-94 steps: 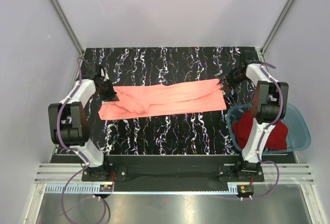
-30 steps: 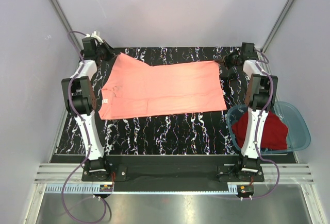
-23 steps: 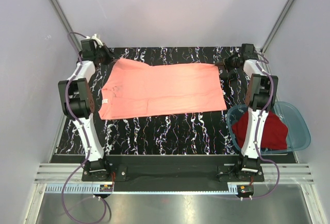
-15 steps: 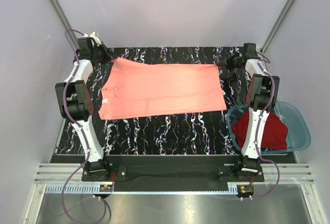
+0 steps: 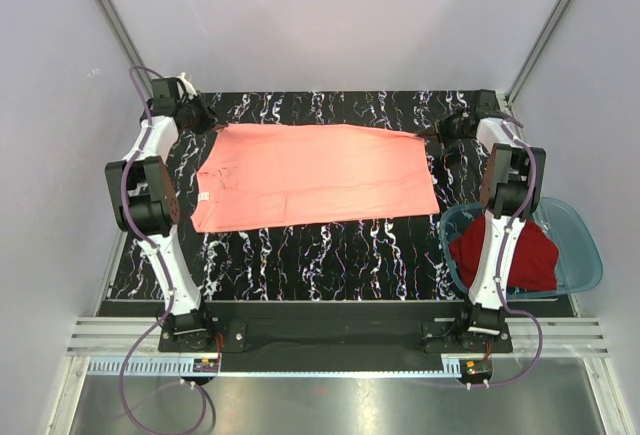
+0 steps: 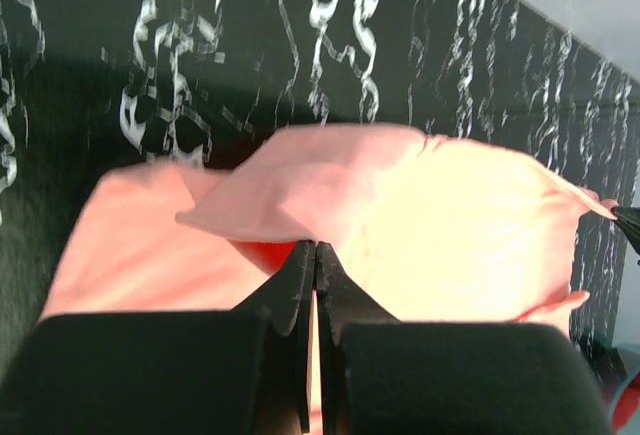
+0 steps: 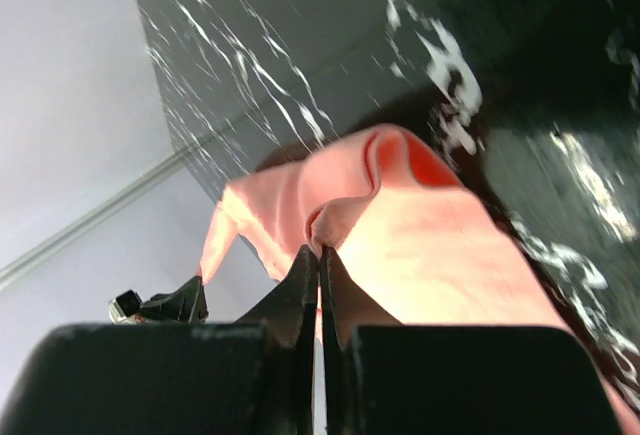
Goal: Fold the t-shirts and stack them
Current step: Fold the tshirt
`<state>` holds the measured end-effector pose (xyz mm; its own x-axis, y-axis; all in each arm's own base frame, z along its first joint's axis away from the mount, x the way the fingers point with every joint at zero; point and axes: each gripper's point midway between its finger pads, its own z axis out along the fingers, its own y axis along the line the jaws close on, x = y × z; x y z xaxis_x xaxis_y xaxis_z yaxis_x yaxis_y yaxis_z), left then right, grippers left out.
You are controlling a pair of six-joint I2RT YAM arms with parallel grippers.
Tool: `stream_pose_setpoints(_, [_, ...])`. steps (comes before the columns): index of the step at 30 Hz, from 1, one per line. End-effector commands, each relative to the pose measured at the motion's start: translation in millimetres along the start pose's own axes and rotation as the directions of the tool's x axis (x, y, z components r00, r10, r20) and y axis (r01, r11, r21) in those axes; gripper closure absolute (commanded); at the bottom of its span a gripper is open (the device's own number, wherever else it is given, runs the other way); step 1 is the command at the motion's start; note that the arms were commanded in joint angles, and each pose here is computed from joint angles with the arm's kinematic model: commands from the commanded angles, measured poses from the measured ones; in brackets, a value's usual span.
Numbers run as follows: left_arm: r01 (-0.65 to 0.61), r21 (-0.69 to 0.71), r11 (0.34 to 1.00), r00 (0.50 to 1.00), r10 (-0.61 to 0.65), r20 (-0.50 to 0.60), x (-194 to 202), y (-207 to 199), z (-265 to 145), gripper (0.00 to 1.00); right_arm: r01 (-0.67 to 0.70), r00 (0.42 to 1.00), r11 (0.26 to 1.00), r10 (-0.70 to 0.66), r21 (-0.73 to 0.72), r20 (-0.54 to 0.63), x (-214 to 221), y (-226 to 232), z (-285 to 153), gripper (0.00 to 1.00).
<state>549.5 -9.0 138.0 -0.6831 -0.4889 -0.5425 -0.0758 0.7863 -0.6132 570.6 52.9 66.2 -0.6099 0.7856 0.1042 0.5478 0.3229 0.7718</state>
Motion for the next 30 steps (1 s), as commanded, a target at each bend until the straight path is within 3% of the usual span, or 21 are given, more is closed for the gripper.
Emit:
stream_pose_setpoints(1, [-0.018, -0.021, 1.0, 1.0, 0.018, 0.001, 2.5, -14.8, -37.5, 1.0, 0.06, 0.998, 0.997, -0.061, -0.041, -0.028, 21.9, 20.8, -34.1, 1.0])
stream_pose_setpoints(9, [-0.002, -0.163, 0.987, 0.997, -0.01, -0.075, 52.0, 17.5, -58.3, 1.0, 0.095, 0.995, 0.995, -0.094, 0.005, -0.044, 36.8, 1.6, -44.1, 1.0])
stream_pose_setpoints(30, [0.001, -0.32, 0.948, 0.994, -0.037, -0.105, 79.2, 52.4, -86.2, 1.0, 0.091, 0.996, 0.991, -0.09, 0.096, -0.016, 28.9, -38.0, -66.9, 1.0])
